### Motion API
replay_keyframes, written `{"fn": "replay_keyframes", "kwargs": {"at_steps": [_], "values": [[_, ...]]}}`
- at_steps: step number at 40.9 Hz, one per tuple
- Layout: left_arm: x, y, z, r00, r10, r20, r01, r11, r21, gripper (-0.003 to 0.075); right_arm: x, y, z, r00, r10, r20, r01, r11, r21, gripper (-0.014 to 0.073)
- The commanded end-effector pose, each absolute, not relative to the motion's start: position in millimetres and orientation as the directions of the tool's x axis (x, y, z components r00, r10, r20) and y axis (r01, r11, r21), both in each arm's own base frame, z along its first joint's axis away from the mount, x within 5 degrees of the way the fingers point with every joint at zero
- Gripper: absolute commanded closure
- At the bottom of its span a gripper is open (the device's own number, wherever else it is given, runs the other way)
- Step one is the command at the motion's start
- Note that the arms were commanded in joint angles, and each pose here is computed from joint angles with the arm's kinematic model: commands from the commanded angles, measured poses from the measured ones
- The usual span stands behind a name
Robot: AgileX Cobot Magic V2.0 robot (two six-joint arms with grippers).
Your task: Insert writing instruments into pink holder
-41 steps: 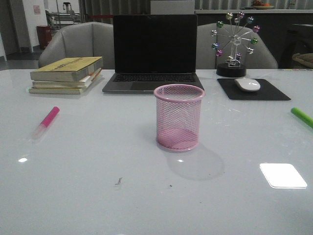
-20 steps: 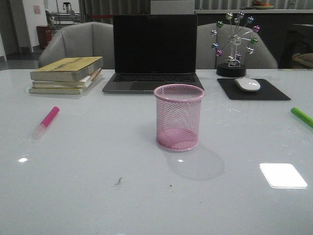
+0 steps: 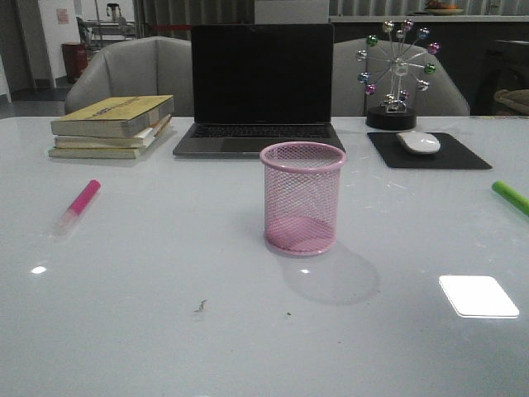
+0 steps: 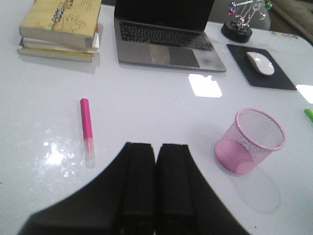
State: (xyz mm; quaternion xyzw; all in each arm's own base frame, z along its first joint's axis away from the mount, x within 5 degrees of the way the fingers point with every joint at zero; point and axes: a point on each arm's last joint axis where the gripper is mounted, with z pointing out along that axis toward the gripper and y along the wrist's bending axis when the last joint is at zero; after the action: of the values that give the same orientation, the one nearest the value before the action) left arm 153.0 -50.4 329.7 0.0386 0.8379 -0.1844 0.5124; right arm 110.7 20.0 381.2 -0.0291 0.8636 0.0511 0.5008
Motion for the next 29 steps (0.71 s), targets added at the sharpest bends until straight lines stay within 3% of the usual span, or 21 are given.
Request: {"fn": "replay_keyframes", "kwargs": {"at_steps": [1,17,29], "values": [[159.0,-51.6,346.7,-0.399,-0.182,-0.899,0.257,0.919,-0.3,0.0629,117.4,21.4,398.6,-0.39,-0.002,-0.921,-0.117,0.992,0.047,0.0536],[162.4,-51.0,349.4,-0.363,-0.201,-0.91,0.251,0.919,-0.303,0.0629,119.9,23.1,404.5,-0.327,0.007,-0.945,-0.133,0.99,0.053,0.0536],[184.2,-54.4,335.5,-0.409,-0.136,-0.902,0.233,0.94,-0.248,0.0629,139.9,29.1,393.8,-0.399,-0.009,-0.917,-0.13,0.99,0.047,0.0536]]}}
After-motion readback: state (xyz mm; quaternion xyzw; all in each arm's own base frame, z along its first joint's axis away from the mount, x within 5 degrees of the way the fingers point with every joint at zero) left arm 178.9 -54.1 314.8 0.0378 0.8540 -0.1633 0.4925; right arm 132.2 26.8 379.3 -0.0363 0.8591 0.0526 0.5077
